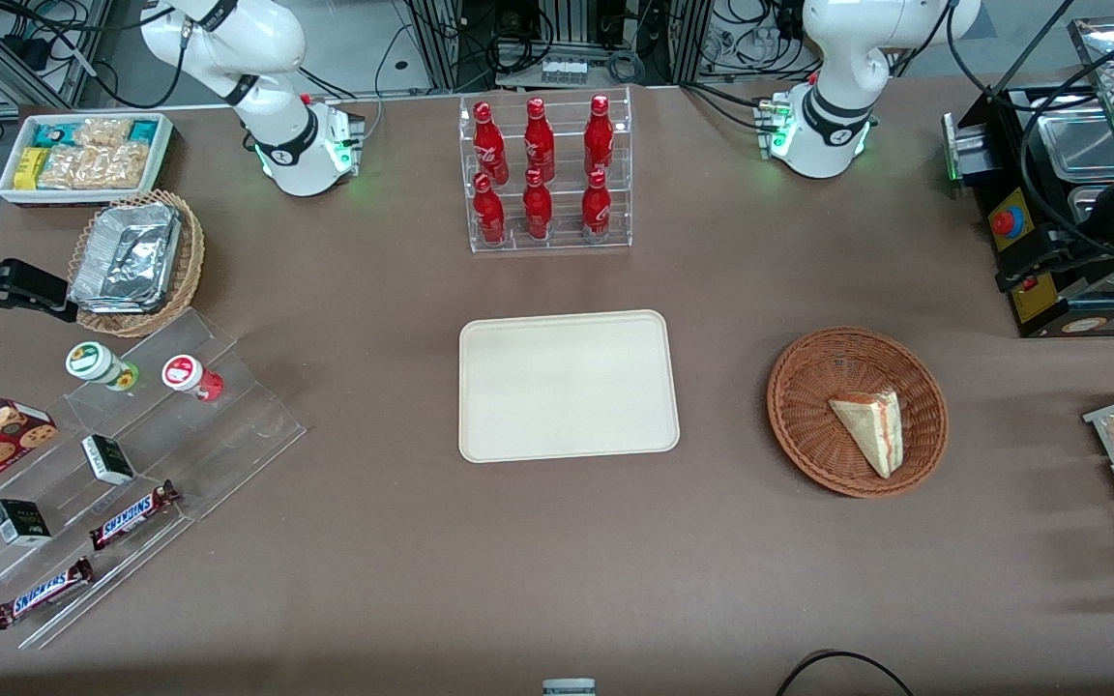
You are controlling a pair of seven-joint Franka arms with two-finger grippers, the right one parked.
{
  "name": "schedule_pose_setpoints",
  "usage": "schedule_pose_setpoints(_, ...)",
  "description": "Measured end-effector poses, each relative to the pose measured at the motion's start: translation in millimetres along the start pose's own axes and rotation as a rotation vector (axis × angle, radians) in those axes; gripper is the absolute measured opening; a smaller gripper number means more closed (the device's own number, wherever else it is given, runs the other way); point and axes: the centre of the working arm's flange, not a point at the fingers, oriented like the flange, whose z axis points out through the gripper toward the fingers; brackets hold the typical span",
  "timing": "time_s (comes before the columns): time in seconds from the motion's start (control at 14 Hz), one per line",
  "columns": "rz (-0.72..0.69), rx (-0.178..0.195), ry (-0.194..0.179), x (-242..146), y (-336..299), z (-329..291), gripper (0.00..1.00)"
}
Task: Place sandwich from basket to tray
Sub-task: 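Move the left gripper over the sandwich in the wicker basket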
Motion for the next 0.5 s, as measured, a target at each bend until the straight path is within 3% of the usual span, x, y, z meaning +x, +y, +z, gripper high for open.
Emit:
schedule_pose_setpoints(0.29,0.009,0.001,-0.006,2,5,4,1.00)
schedule_pose_setpoints(0.5,-0.001,0.009,-0.036,25,11,42,1.00)
